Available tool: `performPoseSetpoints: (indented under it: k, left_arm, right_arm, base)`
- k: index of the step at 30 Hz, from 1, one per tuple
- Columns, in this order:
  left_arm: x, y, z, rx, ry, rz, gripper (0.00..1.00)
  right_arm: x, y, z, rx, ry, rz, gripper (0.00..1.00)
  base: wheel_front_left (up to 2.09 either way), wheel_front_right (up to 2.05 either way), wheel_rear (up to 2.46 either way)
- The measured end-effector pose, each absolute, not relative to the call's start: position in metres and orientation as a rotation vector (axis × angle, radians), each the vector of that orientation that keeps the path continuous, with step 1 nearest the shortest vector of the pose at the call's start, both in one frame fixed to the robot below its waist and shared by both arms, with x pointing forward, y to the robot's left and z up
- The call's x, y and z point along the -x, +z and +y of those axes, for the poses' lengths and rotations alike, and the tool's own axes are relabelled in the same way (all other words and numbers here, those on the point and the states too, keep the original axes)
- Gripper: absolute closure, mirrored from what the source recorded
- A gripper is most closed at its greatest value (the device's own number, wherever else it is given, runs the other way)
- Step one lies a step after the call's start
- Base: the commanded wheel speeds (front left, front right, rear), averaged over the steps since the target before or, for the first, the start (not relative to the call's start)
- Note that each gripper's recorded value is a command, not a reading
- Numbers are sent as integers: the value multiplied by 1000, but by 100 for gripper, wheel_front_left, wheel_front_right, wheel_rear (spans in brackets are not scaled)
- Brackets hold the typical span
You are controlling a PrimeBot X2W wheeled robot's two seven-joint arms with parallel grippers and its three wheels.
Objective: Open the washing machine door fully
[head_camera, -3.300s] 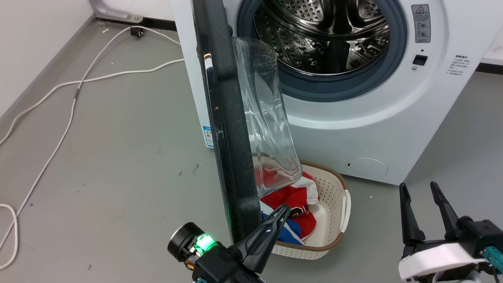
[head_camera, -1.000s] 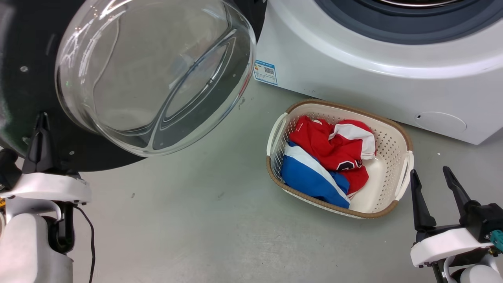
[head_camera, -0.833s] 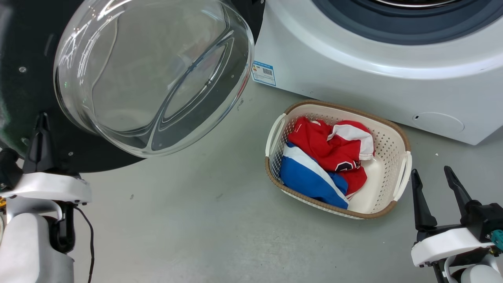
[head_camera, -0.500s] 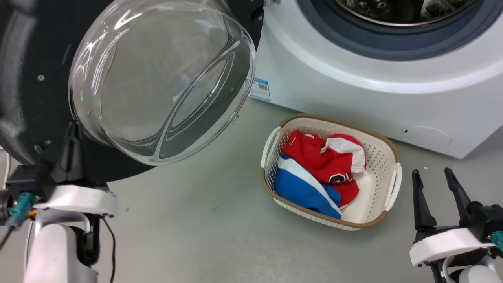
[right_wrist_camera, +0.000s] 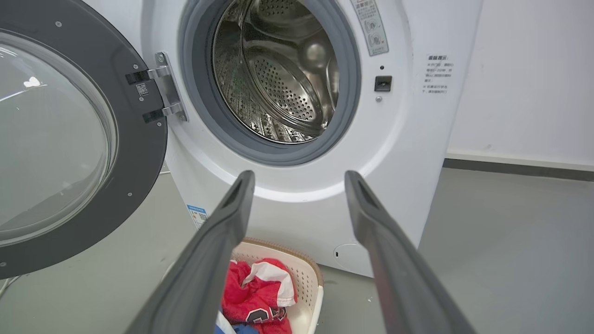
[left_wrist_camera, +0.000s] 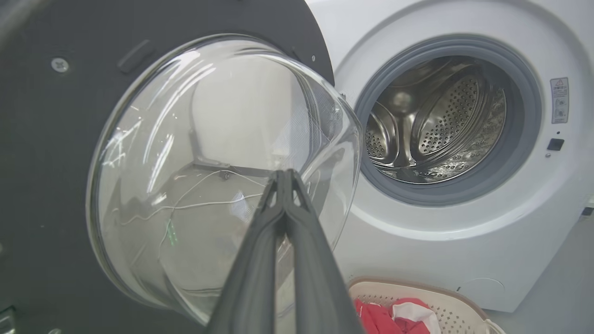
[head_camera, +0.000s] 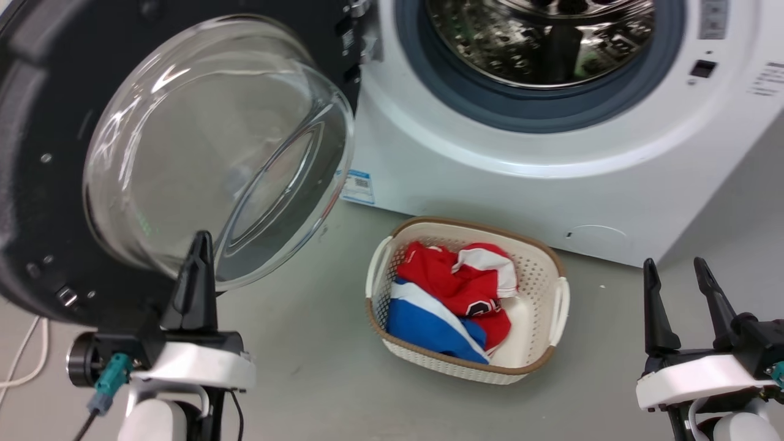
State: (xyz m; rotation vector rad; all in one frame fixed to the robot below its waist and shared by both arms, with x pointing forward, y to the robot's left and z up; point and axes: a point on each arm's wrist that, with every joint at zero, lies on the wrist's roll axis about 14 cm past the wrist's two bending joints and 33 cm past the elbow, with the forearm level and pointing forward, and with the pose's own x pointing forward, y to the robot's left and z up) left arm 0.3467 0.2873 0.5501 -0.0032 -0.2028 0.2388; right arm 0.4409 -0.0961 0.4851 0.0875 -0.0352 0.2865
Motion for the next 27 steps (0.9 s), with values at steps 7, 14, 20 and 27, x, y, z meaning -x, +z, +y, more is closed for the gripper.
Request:
performPoseSetpoints:
  k: [7,14,20,27]
  left_arm:
    - [-355,537,243,59,125,-179,100]
    - [-365,526,201,81,6,-148,100]
    - [-374,523,167,90,-95,-138,100]
    - [-380,516,149,87,-131,-115,0]
  right_arm:
    - [-427,509,-123,-76,221,-101,0]
    - [-406,520,-159,-72,125,-130,0]
    - [-389,520,-185,-71,50,-129,0]
    - [-376,520,-203,-72,-3,-129,0]
  base:
    - [0,0,0]
    - [0,0,0]
    - [0,0,0]
    - [0,0,0]
